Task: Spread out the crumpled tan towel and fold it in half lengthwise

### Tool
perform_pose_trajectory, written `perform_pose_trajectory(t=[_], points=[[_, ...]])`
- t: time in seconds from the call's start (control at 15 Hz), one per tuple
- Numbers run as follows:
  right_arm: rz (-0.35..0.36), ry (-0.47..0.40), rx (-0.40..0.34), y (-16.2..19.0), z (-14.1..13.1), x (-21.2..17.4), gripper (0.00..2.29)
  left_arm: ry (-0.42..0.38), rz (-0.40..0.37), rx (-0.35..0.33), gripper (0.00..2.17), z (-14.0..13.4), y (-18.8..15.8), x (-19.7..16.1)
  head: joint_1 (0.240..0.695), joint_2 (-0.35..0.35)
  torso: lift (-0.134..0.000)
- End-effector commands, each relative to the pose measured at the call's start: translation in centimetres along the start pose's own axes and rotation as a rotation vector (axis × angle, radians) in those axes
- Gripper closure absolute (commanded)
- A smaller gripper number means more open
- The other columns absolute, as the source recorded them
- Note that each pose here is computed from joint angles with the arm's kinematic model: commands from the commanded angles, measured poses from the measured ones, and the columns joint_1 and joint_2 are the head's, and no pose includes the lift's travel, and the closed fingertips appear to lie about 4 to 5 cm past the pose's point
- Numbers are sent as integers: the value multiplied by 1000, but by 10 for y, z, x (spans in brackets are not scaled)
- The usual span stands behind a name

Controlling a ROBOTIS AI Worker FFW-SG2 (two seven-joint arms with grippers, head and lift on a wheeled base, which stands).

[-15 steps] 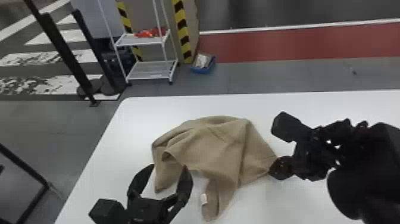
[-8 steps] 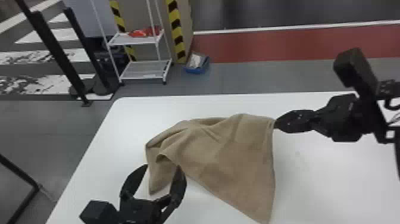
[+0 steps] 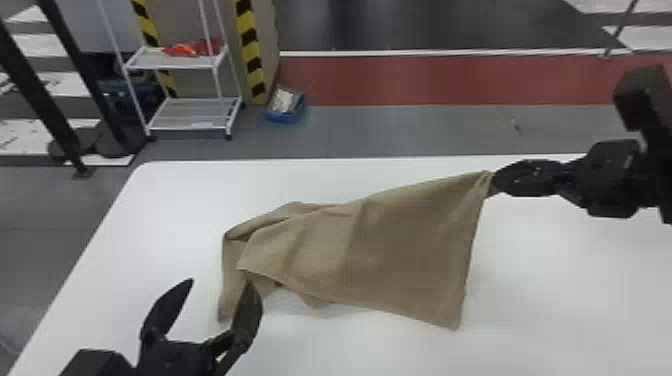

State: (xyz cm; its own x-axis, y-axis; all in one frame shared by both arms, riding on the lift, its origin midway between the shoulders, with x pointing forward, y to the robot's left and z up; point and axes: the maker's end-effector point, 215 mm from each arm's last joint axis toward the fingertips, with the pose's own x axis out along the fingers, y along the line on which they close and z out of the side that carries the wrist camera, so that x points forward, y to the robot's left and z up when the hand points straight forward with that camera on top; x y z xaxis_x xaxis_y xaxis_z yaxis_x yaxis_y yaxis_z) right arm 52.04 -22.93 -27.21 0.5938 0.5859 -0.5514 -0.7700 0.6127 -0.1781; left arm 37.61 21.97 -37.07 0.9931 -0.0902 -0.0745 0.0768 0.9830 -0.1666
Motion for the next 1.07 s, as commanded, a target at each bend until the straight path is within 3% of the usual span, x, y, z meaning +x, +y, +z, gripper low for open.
perform_pose_trajectory(t=[0.0,0.07,0.13,0.27,0.33,0.73,0.8,1.0], points=[[-57,-19,72,-45,-19,-27,1295,-1,-3,-1,73,1,-2,2,695,0,-124],[-63,7,76,-51,-32,-26,1295,-4,-7,-1,76,2,-3,3,695,-21,-124],[-59,59,32,-51,-48,-18,1281,-2,-9,-3,76,1,-5,3,695,-46,-124],[-46,174,-51,-40,-81,-2,117,-5,-13,-4,76,3,-6,4,695,-91,-124],[-43,199,-97,-38,-89,0,-2,-5,-13,-4,76,3,-6,4,695,-98,-124],[-68,228,-226,-3,-79,-20,56,0,-3,-1,76,0,-2,2,695,-103,-124],[-54,244,-253,11,-79,-17,70,3,-2,-1,76,-1,-1,2,695,-99,-124],[51,348,-328,69,-112,13,218,4,-1,0,76,-2,0,3,695,-71,-124]])
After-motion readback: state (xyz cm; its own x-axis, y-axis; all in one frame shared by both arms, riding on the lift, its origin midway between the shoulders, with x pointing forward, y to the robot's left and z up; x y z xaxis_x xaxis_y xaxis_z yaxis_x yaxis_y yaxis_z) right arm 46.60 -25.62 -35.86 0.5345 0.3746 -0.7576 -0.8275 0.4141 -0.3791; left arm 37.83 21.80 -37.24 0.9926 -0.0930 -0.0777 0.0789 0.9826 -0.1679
